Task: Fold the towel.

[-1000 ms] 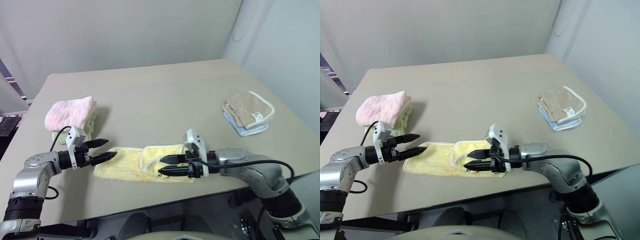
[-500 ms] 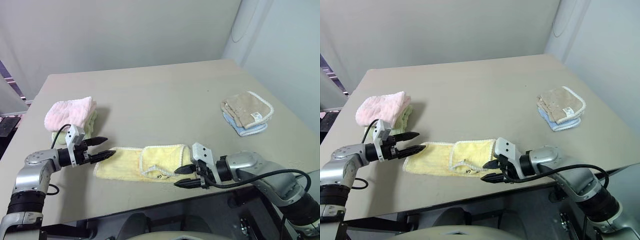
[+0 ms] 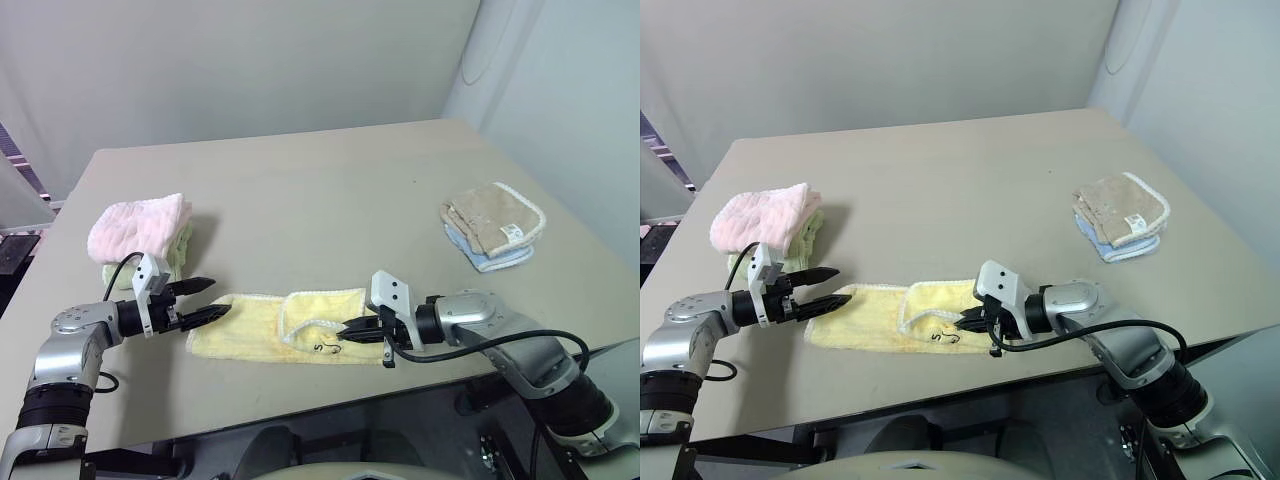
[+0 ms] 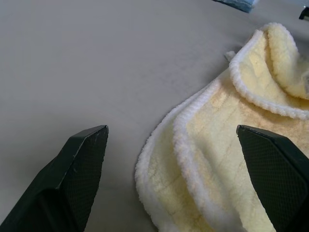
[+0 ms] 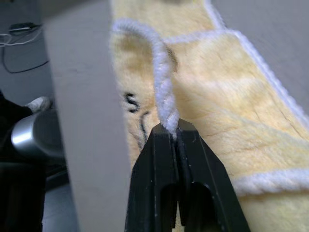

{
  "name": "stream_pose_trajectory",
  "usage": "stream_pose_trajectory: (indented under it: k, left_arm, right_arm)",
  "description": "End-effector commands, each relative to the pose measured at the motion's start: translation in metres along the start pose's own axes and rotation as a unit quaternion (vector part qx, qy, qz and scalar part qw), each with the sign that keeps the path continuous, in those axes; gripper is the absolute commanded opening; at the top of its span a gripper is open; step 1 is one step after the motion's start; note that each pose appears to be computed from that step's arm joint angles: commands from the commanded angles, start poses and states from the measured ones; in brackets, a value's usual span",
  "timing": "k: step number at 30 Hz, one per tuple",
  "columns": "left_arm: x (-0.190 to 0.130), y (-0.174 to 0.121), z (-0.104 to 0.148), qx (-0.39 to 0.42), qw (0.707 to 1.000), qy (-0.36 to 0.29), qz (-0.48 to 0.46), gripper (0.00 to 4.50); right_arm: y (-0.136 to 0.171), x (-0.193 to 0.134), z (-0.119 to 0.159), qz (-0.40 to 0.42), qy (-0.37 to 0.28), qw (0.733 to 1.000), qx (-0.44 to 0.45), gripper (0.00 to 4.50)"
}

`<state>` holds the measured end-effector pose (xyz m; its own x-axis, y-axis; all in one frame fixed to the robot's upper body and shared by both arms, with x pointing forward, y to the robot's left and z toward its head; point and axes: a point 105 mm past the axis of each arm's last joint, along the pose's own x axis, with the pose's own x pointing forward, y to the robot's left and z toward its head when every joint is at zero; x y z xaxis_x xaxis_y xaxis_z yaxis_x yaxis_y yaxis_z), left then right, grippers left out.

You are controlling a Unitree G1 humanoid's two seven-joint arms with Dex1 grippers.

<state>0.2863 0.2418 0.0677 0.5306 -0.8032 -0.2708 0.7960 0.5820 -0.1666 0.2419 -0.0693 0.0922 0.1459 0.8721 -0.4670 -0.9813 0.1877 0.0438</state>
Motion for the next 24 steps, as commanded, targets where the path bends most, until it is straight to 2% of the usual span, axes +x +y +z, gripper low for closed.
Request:
stream_pose_trajectory:
  k: [1,5,7,11,14,17,20,24]
  left_arm:
    - [-0.005,0.004,0.005,0.014,1.000,-0.008,0.005,4.50]
    - [-0.003,0.006,0.002,0.016,1.000,-0.008,0.001,4.50]
    - [-0.001,0.006,0.002,0.018,1.000,-0.011,-0.001,4.50]
    - [-0.002,0.007,0.001,0.022,1.000,-0.014,0.000,4.50]
    - [-0.004,0.008,0.001,0.022,1.000,-0.014,0.003,4.50]
    - [-0.006,0.008,0.002,0.023,1.000,-0.017,0.001,4.50]
    - [-0.003,0.006,0.010,0.027,0.999,-0.029,-0.007,4.50]
    - [0.006,-0.001,0.032,0.035,0.997,-0.060,-0.030,4.50]
  right_arm:
    - [0.002,-0.002,0.037,0.014,-0.055,0.995,-0.087,0.02]
    - [-0.018,0.015,0.053,-0.010,-0.073,0.987,-0.140,0.02]
    - [-0.030,0.025,0.050,-0.026,-0.061,0.986,-0.150,0.02]
    - [-0.021,0.036,0.042,0.022,-0.053,0.987,-0.148,0.02]
    - [-0.019,0.040,0.043,0.032,-0.072,0.990,-0.118,0.68]
    - [-0.022,0.040,0.045,0.013,-0.087,0.989,-0.115,1.71]
    - [-0.031,0.027,0.073,-0.028,-0.181,0.980,-0.074,2.74]
    - [-0.046,0.006,0.084,-0.074,-0.257,0.963,0.008,2.74]
